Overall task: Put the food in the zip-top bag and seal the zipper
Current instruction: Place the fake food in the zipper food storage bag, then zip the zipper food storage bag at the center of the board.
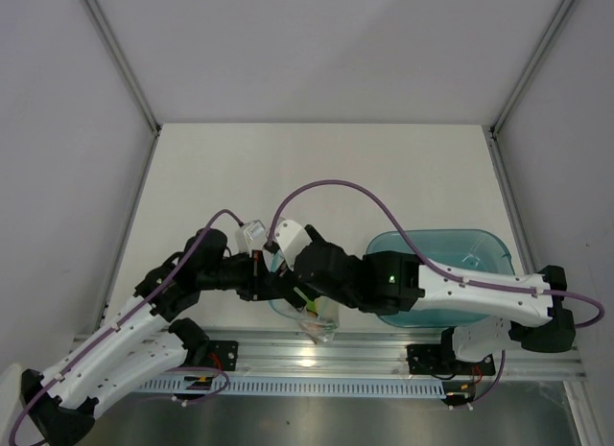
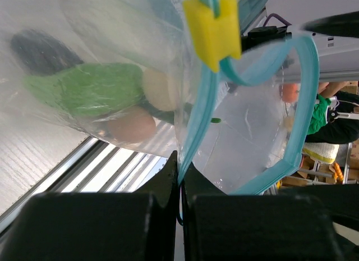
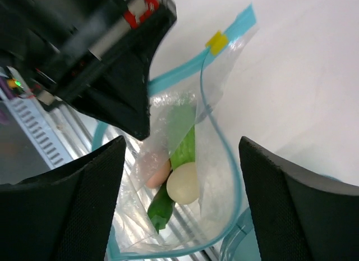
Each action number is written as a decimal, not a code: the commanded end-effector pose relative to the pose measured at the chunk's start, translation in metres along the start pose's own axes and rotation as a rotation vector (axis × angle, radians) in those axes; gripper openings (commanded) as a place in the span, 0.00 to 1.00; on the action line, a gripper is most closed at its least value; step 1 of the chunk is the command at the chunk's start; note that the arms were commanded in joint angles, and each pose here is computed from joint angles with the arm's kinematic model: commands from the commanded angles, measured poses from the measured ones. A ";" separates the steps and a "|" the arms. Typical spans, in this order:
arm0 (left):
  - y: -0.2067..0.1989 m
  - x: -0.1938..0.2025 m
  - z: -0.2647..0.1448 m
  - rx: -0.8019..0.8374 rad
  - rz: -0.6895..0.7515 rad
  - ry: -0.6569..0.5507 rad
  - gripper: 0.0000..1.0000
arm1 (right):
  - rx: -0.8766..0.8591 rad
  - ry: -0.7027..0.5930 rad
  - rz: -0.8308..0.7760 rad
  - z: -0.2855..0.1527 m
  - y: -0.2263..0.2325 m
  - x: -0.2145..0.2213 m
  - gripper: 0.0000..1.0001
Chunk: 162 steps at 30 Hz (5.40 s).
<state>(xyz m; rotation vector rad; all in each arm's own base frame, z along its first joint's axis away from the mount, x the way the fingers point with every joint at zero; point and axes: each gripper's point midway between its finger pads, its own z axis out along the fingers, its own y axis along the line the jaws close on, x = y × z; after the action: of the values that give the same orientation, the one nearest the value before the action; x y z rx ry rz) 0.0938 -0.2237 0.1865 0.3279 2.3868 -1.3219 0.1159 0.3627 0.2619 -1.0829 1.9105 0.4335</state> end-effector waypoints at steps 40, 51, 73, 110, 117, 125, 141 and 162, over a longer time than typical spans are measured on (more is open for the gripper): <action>-0.043 -0.022 -0.030 0.081 0.067 -0.098 0.23 | -0.441 -0.059 0.452 -0.025 0.024 0.010 0.00; -0.042 -0.020 -0.029 0.101 0.045 -0.115 0.54 | -0.436 -0.060 0.454 -0.018 0.030 0.011 0.00; -0.027 -0.033 -0.016 0.036 -0.149 -0.182 0.54 | -0.352 -0.086 0.354 -0.013 0.049 -0.001 0.00; -0.030 -0.019 -0.025 0.004 0.142 -0.016 0.01 | -0.282 -0.187 0.379 -0.059 -0.018 -0.012 0.57; -0.059 -0.014 -0.042 0.126 0.265 0.019 0.01 | -0.365 -0.179 0.331 -0.064 -0.027 -0.007 0.55; -0.104 0.004 -0.070 0.367 0.389 0.056 0.01 | -0.635 -0.207 0.202 -0.083 0.011 -0.017 0.53; -0.132 0.032 -0.100 0.587 0.456 0.129 0.01 | -0.791 -0.365 -0.001 -0.105 0.026 -0.057 0.54; -0.133 0.044 -0.111 0.621 0.464 0.158 0.01 | -1.095 -0.372 -0.133 -0.097 0.035 -0.094 0.55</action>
<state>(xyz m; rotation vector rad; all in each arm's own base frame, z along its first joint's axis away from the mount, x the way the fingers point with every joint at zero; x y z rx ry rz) -0.0124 -0.2038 0.3098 1.0645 1.8467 -1.7786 0.0722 0.3703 0.3700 -1.5563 1.3311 1.5083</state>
